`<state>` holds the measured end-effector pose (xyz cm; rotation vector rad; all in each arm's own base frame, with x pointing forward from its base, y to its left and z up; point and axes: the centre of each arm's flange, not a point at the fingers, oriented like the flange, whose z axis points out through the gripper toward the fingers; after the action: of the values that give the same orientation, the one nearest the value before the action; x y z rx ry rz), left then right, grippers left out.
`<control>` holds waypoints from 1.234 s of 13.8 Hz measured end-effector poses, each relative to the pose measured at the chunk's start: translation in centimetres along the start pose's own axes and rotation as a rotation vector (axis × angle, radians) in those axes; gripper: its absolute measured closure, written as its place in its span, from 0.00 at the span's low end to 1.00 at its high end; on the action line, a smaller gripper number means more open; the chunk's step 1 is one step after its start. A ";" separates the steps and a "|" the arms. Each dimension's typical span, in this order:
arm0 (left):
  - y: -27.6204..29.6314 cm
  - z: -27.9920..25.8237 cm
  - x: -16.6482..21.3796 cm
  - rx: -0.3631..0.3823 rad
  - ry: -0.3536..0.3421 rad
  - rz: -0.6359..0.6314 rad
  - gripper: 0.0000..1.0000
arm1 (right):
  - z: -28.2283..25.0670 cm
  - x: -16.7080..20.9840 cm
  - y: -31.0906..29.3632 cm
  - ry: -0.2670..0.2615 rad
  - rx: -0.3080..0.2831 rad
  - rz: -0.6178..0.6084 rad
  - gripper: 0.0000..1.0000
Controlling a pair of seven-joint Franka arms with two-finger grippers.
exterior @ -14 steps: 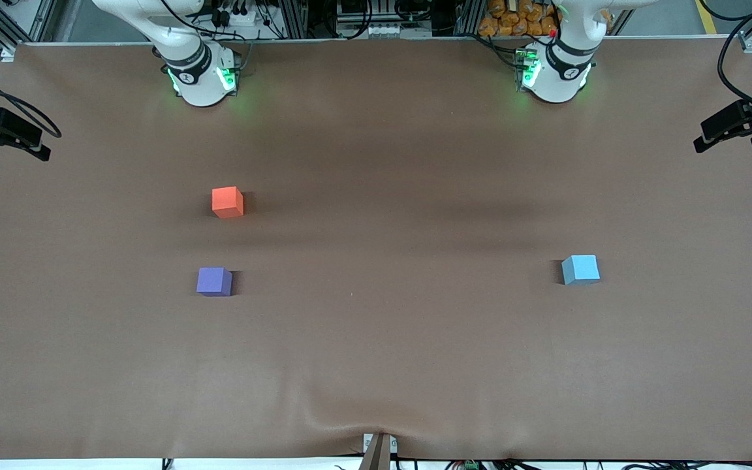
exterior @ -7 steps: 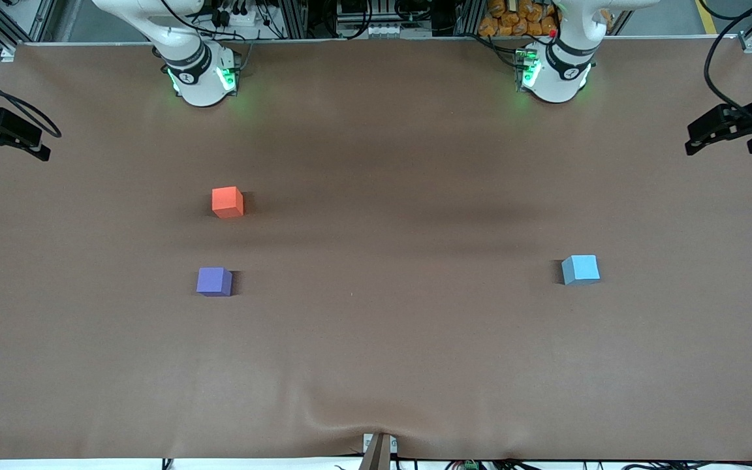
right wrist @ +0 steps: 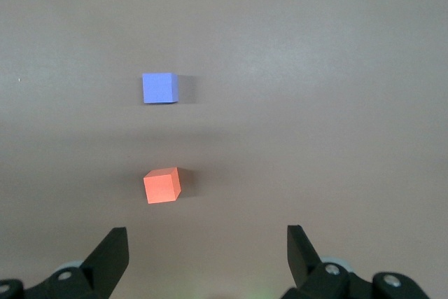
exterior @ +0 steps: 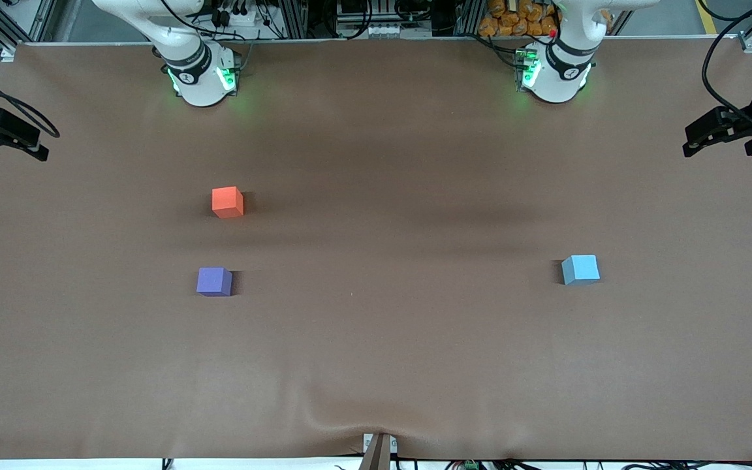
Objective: Place blue block between orange and purple blocks
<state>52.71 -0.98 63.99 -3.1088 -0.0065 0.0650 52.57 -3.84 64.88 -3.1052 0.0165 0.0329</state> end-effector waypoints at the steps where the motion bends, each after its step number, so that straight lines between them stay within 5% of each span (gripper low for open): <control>1: -0.1 -0.1 0.0 0.000 0.004 -0.002 0.00 | 0.0 0.0 0.5 0.001 0.000 0.010 0.00; 17: 0.1 0.9 1.3 -0.002 0.022 0.000 0.00 | -0.2 -0.4 4.3 0.008 0.004 0.082 0.00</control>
<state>54.01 -1.01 63.01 -3.1113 -0.0065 0.0306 52.12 -8.14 64.95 -3.0993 0.1444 0.0232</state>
